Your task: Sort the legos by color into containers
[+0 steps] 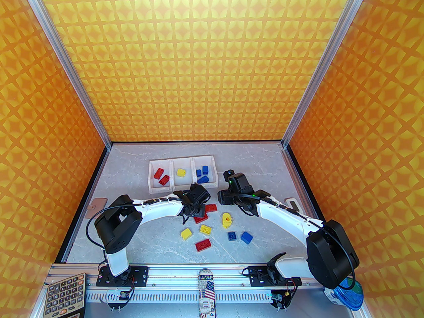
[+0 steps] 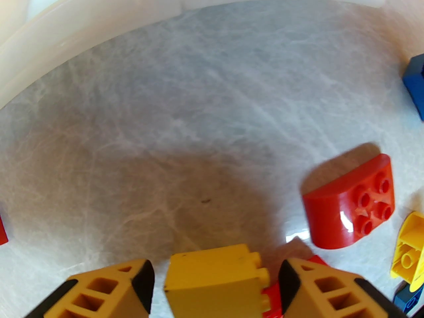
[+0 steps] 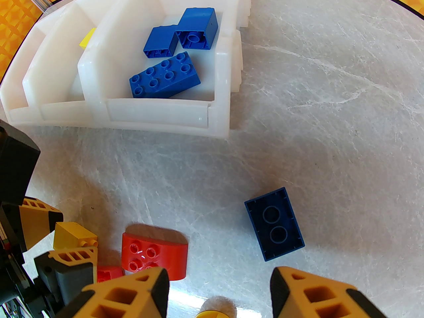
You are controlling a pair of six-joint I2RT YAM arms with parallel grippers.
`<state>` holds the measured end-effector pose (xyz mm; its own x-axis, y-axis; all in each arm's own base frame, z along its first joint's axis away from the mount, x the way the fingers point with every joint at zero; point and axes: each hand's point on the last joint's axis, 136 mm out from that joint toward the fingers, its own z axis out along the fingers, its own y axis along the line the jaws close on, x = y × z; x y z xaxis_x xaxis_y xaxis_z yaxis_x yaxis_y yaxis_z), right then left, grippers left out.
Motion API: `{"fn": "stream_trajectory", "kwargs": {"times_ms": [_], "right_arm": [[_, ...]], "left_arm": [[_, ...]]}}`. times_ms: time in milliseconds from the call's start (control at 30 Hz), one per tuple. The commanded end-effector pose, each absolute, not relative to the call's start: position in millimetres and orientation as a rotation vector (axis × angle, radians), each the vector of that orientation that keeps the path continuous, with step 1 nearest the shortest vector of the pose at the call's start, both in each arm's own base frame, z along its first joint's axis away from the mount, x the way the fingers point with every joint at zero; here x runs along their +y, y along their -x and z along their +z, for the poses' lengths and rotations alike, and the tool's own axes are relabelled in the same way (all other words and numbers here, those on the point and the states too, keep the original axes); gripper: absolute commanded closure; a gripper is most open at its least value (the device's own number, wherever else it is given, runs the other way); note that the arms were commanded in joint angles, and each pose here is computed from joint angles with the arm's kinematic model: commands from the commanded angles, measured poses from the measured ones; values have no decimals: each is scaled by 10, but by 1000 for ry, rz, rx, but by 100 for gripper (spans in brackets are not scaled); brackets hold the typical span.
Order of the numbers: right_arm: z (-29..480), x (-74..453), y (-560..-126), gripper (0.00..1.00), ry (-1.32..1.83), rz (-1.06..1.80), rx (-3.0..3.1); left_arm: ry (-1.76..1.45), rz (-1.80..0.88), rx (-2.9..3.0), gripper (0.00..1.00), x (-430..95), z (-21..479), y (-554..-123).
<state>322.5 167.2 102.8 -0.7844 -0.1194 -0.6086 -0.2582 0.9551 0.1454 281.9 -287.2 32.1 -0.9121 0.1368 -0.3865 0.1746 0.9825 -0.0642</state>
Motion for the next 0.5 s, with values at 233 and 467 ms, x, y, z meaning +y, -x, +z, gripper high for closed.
{"fn": "stream_trajectory", "kwargs": {"times_ms": [233,467], "right_arm": [[1027,1632,-3190,45,254,272,2475],[1016,1624,-3179,45,252,271,2477]], "left_arm": [[-206,-47,2759,55,-2747,225,-2791],[-240,-45,2704,61,-2735,470,-2924]]}}
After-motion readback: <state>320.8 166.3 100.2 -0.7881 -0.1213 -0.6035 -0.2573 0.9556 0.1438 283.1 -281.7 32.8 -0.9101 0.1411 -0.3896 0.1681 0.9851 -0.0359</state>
